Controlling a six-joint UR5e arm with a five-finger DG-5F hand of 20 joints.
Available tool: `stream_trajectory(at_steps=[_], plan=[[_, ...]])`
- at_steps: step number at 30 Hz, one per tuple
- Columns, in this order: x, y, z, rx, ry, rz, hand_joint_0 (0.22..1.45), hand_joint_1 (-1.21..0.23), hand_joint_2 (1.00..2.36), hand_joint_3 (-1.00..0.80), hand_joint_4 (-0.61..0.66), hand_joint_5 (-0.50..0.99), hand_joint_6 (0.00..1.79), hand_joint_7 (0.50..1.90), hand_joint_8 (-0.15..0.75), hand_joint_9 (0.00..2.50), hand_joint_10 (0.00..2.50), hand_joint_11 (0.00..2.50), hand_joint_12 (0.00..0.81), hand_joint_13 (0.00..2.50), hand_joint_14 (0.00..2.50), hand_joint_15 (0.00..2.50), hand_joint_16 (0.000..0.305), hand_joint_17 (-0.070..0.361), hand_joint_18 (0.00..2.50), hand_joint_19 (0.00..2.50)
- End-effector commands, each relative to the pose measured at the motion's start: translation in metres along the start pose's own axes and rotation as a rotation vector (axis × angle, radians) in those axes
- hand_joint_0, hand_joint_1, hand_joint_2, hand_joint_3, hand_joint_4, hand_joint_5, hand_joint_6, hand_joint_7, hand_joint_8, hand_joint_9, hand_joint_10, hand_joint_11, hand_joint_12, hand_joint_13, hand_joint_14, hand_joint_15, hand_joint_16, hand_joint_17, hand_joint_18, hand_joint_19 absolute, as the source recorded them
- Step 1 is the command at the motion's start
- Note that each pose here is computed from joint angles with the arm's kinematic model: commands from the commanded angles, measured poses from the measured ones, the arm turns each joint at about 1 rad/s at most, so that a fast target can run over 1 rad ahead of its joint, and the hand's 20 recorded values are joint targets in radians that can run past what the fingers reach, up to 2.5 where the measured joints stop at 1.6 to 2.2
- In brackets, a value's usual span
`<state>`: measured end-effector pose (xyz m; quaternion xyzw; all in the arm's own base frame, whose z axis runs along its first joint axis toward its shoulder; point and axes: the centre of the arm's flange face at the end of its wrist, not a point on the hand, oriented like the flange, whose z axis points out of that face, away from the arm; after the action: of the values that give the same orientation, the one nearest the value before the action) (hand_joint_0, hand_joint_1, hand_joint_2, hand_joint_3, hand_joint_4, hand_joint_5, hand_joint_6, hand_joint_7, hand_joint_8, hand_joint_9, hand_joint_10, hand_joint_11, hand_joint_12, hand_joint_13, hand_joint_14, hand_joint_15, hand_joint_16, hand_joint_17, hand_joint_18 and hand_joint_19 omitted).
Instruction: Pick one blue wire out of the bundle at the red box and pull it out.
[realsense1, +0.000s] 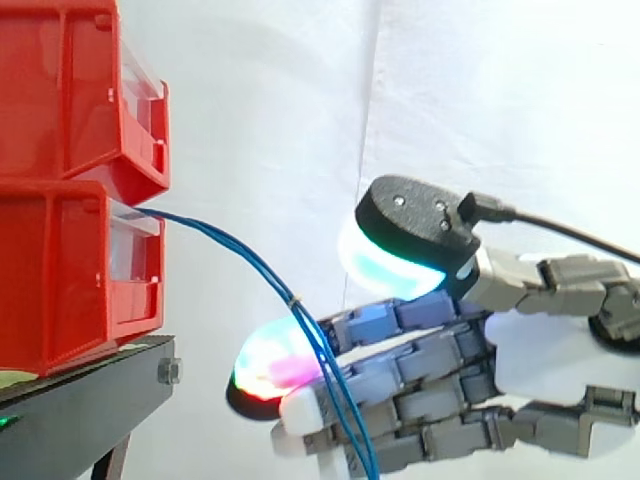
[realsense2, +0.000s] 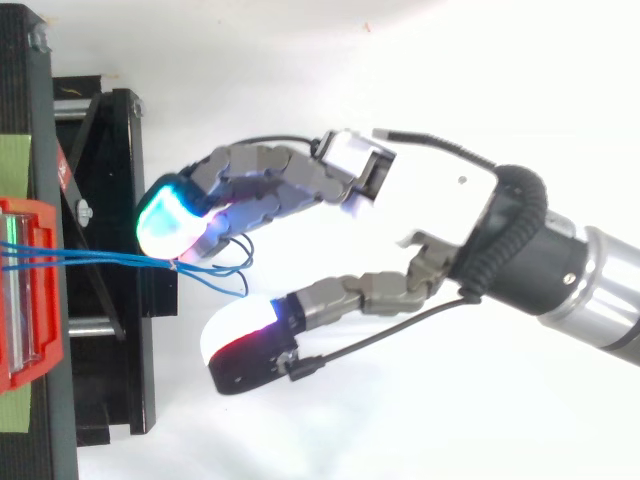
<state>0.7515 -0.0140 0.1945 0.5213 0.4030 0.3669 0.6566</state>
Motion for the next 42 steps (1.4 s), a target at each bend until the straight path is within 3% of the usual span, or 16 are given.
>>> stream_trajectory(at_steps=[1, 6, 14, 20, 24, 28, 42], plan=[[0.01, -0.012, 0.002, 0.002, 0.004, 0.036, 0.54, -0.82, 1.0, -0.5, 0.39, -0.13, 0.5, 0.85, 0.332, 0.7, 0.01, 0.37, 0.437, 0.49, 0.01, 0.19, 0.065, 0.145, 0.42, 0.18], [0.01, -0.012, 0.001, 0.01, 0.006, 0.053, 0.54, -0.82, 1.0, -0.5, 0.4, -0.13, 0.5, 0.88, 0.332, 0.71, 0.01, 0.37, 0.435, 0.5, 0.01, 0.19, 0.064, 0.144, 0.42, 0.18], [0.016, -0.016, 0.002, -0.013, 0.006, 0.043, 0.56, -0.82, 1.0, -0.5, 0.39, -0.13, 0.5, 0.92, 0.333, 0.72, 0.01, 0.38, 0.432, 0.5, 0.01, 0.19, 0.063, 0.142, 0.43, 0.19], [0.008, -0.016, 0.005, -0.013, -0.004, 0.056, 0.57, -0.81, 1.0, -0.5, 0.39, -0.12, 0.5, 0.94, 0.334, 0.72, 0.01, 0.38, 0.432, 0.51, 0.01, 0.19, 0.063, 0.142, 0.43, 0.19], [0.008, -0.005, 0.014, -0.026, -0.011, 0.087, 0.58, -0.81, 1.0, -0.46, 0.36, -0.12, 0.5, 1.03, 0.332, 0.72, 0.01, 0.39, 0.432, 0.51, 0.01, 0.19, 0.062, 0.14, 0.43, 0.19], [0.007, -0.003, 0.016, -0.019, -0.011, 0.083, 0.59, -0.81, 1.01, -0.42, 0.3, -0.12, 0.5, 1.14, 0.334, 0.71, 0.01, 0.39, 0.431, 0.51, 0.01, 0.19, 0.062, 0.139, 0.43, 0.19], [0.007, -0.003, 0.015, -0.016, -0.01, 0.078, 0.59, -0.81, 1.01, -0.36, 0.23, -0.11, 0.53, 1.24, 0.337, 0.72, 0.01, 0.4, 0.431, 0.51, 0.01, 0.19, 0.062, 0.139, 0.44, 0.19]])
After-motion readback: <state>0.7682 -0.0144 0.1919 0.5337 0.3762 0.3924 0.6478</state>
